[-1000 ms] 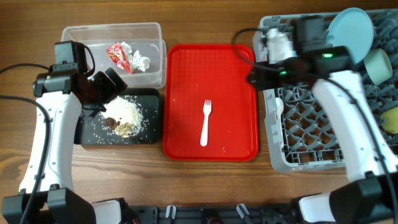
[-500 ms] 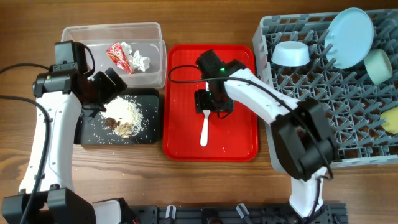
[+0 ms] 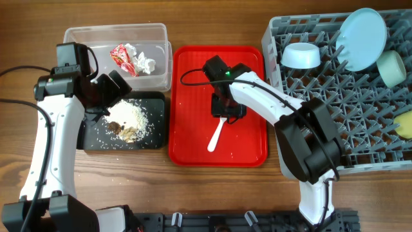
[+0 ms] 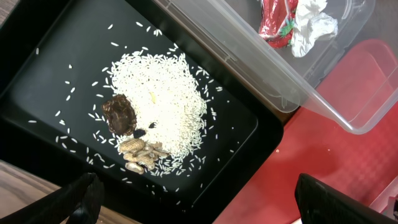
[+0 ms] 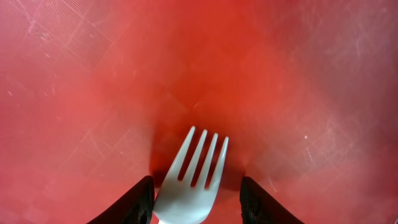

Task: Sort waste into correct bins and load items into the dishwasher rack
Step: 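Reach the right gripper to the white fork and grasp it, then carry the fork with the right gripper and place it in the rack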

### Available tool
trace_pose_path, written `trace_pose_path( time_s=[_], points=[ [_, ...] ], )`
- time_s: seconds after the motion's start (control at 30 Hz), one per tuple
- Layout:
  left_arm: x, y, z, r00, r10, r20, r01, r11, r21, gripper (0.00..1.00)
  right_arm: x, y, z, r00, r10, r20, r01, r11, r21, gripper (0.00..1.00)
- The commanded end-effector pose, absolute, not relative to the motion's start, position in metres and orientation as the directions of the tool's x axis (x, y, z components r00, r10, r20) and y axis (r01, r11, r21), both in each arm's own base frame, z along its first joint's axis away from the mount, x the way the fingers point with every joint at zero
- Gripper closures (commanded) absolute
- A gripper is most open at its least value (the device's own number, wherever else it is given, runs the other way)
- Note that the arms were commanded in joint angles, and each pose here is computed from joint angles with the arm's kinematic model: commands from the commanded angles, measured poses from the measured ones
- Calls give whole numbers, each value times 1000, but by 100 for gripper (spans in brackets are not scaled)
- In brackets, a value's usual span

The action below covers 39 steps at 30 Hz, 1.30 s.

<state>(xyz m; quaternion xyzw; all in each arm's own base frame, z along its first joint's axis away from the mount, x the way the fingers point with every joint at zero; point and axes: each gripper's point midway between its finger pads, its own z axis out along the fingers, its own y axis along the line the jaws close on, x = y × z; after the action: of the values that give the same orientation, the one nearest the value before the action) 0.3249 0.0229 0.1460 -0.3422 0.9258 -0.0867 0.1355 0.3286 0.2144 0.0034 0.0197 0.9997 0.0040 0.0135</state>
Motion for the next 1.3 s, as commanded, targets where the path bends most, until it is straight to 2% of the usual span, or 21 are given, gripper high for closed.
trace_pose_path(
  time_s=[0.0,0.13,0.23,0.33,0.53,0.6,0.7,0.87,1.0,1.17,1.27],
  points=[
    [326,23,150,-723,-662,-195,-610,745,-270,0,323,221,-3,-996,85,14,85,996,33,54],
    [326,23,150,-723,-662,-194,-610,745,-269,0,322,222,-3,-992,125,21,125,991,38,56],
    [326,23,150,-723,-662,-194,-610,745,-269,0,322,223,-3,-989,149,21,150,988,38,67],
    [326,23,150,-724,-662,-194,-610,745,-269,0,323,223,-3,-989,149,20,150,988,38,73],
    [326,23,150,-724,-662,-194,-610,745,-269,0,326,223,-1,-991,135,9,135,990,49,75],
    [326,23,150,-724,-662,-194,-610,745,-269,0,331,223,9,-996,87,6,88,993,73,83],
    [326,23,150,-723,-663,-194,-610,745,-270,0,348,214,52,-999,7,-49,0,990,140,92],
    [326,23,150,-723,-663,-194,-610,745,-270,0,378,160,158,-954,-114,-278,-167,970,175,92],
    [326,23,150,-724,-662,-194,-610,745,-270,0,380,90,208,-919,-85,-386,-148,979,137,92],
    [328,16,151,-737,-646,-199,-592,759,-273,0,368,34,194,-948,-81,-308,-116,989,95,92],
    [330,4,151,-760,-617,-204,-560,781,-276,0,354,26,155,-978,-69,-196,-91,991,102,92]
  ],
)
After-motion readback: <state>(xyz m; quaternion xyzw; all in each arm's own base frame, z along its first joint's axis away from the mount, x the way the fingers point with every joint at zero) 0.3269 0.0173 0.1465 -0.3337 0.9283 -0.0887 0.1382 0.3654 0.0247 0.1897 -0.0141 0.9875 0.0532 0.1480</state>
